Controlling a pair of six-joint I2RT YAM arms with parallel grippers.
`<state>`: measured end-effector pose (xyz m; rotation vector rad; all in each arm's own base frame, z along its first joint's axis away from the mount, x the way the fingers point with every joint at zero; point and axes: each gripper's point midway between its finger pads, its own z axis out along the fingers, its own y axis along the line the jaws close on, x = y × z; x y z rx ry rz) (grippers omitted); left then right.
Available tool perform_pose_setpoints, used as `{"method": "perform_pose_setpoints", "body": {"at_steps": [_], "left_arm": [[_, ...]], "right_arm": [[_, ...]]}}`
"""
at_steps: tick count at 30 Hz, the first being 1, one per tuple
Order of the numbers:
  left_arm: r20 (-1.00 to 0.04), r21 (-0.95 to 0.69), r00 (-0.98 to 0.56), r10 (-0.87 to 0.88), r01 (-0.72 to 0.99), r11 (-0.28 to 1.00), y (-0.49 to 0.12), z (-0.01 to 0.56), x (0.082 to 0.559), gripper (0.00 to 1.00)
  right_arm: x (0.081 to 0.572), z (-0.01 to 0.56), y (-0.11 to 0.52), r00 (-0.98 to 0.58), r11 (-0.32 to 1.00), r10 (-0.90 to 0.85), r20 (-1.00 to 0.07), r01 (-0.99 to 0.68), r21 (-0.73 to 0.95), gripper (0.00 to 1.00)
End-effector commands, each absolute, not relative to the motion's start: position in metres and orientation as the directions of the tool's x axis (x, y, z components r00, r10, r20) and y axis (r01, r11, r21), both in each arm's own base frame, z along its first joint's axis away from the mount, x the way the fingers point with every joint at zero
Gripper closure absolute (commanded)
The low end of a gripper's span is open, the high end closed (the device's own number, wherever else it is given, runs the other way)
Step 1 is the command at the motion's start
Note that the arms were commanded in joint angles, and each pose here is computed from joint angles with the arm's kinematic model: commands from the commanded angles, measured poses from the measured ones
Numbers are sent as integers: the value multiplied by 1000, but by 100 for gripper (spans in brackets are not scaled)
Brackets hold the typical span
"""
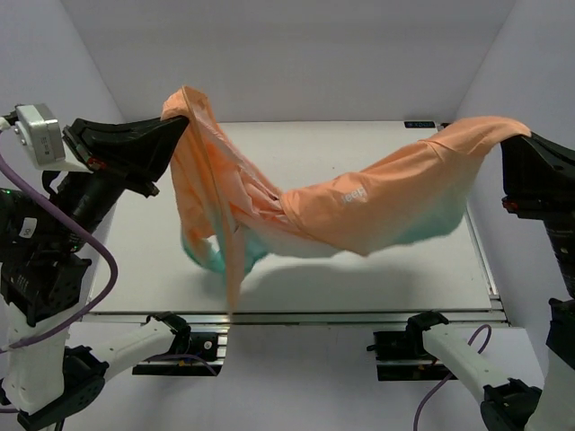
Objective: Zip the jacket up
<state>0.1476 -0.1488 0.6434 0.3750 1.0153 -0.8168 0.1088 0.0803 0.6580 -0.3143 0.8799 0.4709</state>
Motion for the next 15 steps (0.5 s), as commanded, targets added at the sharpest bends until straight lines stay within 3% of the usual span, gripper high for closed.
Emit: {"method": "perform_pose_setpoints", "body": {"at_steps": [1, 5, 7, 10, 15], "left_arm": [[-851, -63, 301, -431, 755, 652, -148, 657, 145, 100], [-865, -144, 256, -432, 697, 702, -154, 650, 180, 100], [-888, -221, 200, -414, 604, 766, -160, 626, 224, 100], [-941, -274, 61, -334, 443, 854, -182, 559, 299, 100], [-967, -227, -162, -196, 203, 952, -203, 436, 411, 100]], "right_arm": [[112, 668, 82, 566, 853, 264, -781, -515, -85, 100], [154, 651, 80, 481, 882, 272, -833, -470, 16, 100], [196, 624, 80, 410, 909, 255, -876, -411, 72, 100], [264, 563, 78, 274, 951, 213, -938, -279, 134, 100], [373, 435, 81, 19, 988, 135, -991, -84, 133, 100]]}}
